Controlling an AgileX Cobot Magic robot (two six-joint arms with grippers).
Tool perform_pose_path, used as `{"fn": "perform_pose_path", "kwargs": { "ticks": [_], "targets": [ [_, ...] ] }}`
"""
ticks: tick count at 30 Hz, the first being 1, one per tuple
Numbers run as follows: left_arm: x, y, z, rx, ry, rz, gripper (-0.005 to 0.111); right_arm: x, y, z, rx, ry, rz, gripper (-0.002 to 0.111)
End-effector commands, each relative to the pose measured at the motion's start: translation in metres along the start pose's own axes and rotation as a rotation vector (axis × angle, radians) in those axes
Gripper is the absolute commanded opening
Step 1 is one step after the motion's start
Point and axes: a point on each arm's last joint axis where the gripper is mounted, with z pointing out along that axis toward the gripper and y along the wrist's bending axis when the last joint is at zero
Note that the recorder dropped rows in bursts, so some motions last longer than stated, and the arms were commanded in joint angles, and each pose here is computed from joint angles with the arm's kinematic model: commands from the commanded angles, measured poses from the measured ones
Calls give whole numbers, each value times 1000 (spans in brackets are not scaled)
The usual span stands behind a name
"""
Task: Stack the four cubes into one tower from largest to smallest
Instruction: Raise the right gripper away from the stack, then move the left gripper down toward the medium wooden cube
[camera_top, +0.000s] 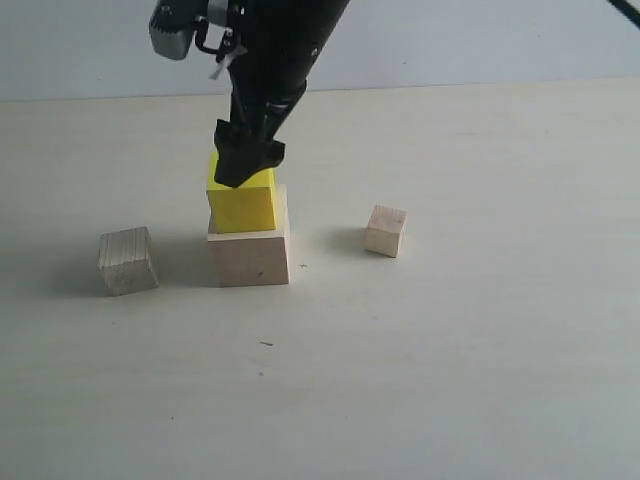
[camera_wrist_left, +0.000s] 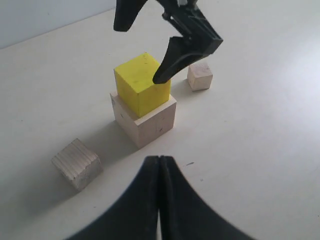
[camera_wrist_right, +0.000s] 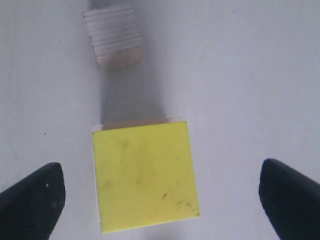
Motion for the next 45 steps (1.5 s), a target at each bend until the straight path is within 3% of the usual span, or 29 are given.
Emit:
{"fn": "perform_pose_path", "kwargs": {
  "ticks": [1,4,6,12,16,22,31,37,45],
  "targets": [
    [1,0,1,1,6,5,0,-8,7,-32,16,-33,86,99],
    [1,0,1,-1,2,5,0,-10,14,-52,13,-30,172,94],
    [0,0,1,-3,-4,5,0,-10,18,-66,21,-21,245,83],
    [-5,3,1,-33,-62,12,0,-14,24,-92,59,-54,383,32],
    [-9,13,12,-115,-51,101,0,-16,27,-103,70,-73,386,0],
    [-2,29,48,-175,147,233,0,-17,31,-113,75,-96,476,0],
    [13,45,104,-149,415,279,0,-18,40,-146,101,-165,446,0],
    [-1,48,113,-153,404,282,0,-12,45,-190,224,-418,502,0],
    [-17,55,121,-195,354,361,0,28,95,-210,353,-576,555,0]
  ]
}}
